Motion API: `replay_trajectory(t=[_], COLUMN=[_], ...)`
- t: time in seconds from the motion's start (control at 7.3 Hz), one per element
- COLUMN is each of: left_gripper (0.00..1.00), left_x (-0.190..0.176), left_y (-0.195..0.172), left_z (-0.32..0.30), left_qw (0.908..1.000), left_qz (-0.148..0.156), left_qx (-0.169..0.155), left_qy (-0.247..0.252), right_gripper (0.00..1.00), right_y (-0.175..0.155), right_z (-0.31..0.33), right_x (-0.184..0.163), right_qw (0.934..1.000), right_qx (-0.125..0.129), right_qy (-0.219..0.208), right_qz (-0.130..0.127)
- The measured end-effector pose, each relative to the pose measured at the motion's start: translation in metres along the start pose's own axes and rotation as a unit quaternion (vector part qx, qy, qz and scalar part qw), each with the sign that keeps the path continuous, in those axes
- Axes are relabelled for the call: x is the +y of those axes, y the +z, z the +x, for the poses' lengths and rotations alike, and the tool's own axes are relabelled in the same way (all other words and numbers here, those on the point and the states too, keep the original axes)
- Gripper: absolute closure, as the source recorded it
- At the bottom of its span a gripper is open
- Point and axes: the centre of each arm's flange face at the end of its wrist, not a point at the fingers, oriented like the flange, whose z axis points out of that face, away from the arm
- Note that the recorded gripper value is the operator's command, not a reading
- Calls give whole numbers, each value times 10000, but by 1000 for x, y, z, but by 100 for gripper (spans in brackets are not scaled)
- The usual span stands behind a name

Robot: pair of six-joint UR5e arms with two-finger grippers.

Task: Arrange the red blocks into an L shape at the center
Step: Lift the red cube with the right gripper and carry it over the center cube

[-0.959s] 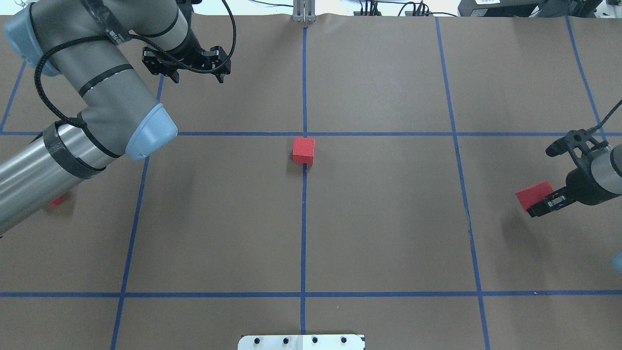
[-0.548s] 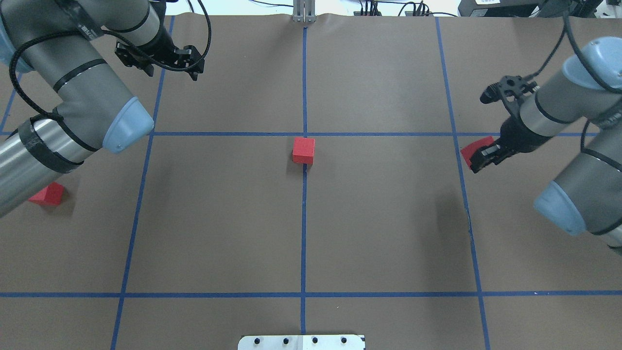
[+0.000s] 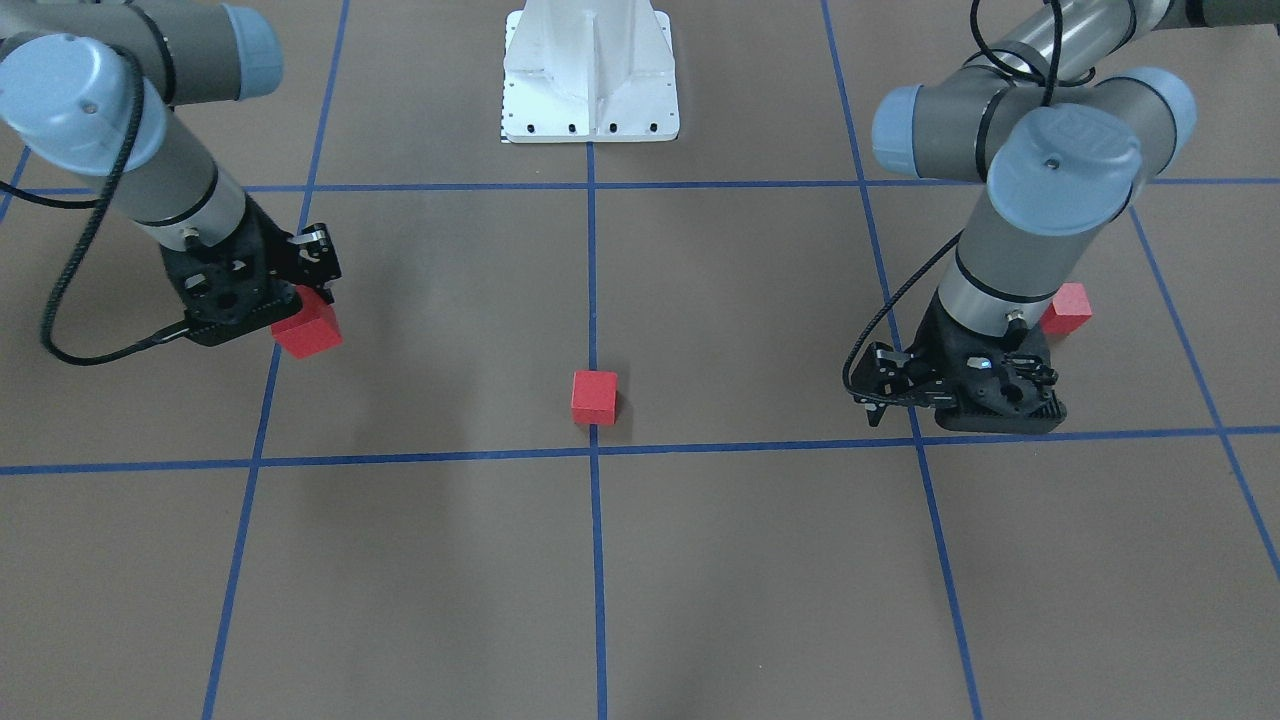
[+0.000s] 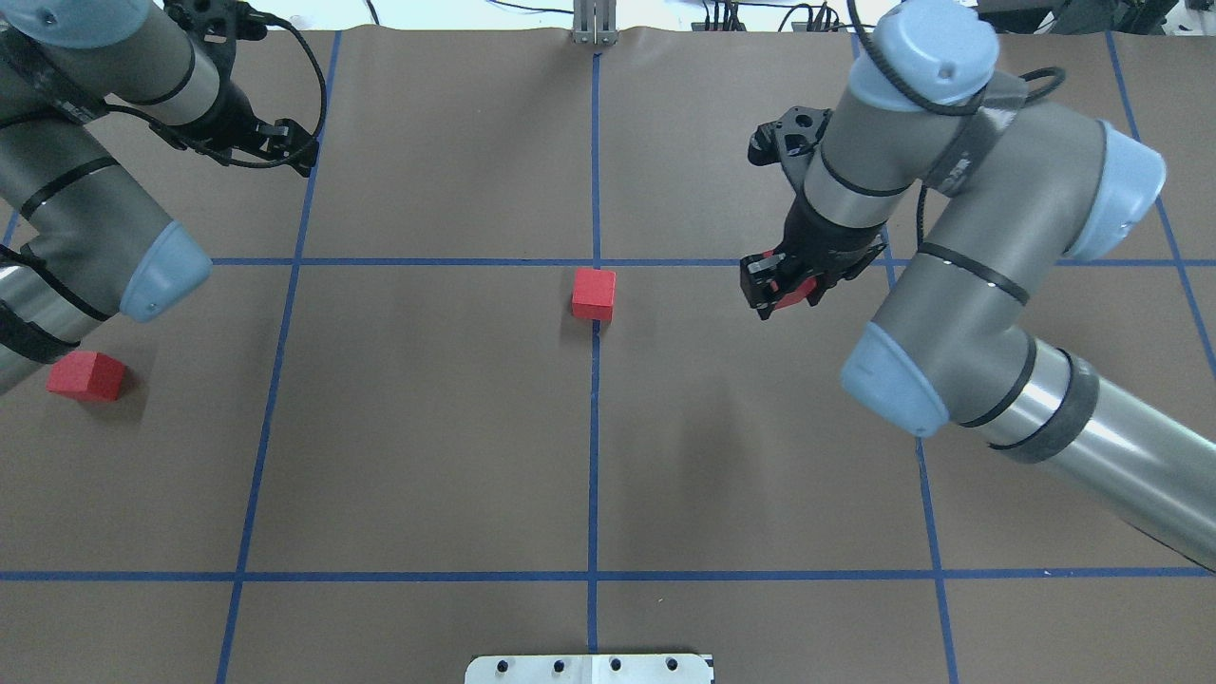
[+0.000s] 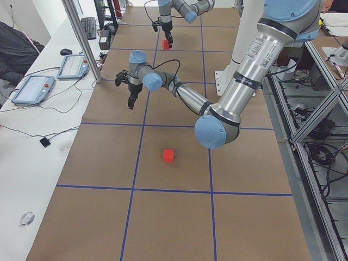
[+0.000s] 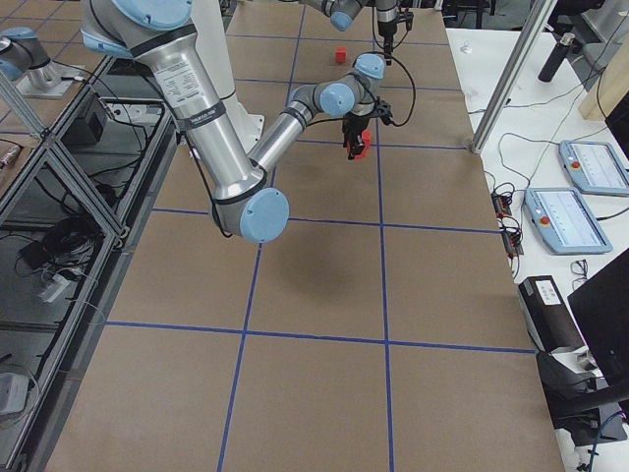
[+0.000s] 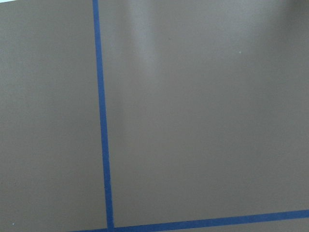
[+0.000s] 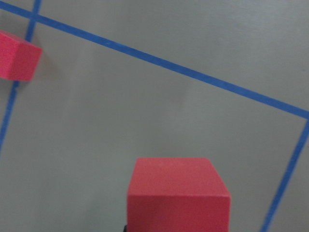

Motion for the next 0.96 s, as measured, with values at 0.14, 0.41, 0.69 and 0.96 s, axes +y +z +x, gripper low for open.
replay_trajectory(t=[0.14, 0.41, 0.69, 0.96], left_gripper=[0, 0, 0, 0], left_x=[-10, -29, -30, -28], left_y=[-5, -17, -20, -20], left_z=[-31, -92, -133, -147], left_qw=[9999, 9993, 9990, 9986], left_qz=[-94, -290, -444, -491], left_qx=[66, 169, 76, 32], left_qy=[-35, -170, 76, 190], right_gripper=[100, 100, 100, 100], right_y=[11, 44, 77, 90], right_z=[-43, -114, -159, -186], right_x=[-1, -4, -22, -31], right_qw=[9999, 9994, 9981, 9938], right_qx=[53, 71, 4, -79], right_qy=[119, 335, 603, 1099], right_qz=[10, 81, 147, 138])
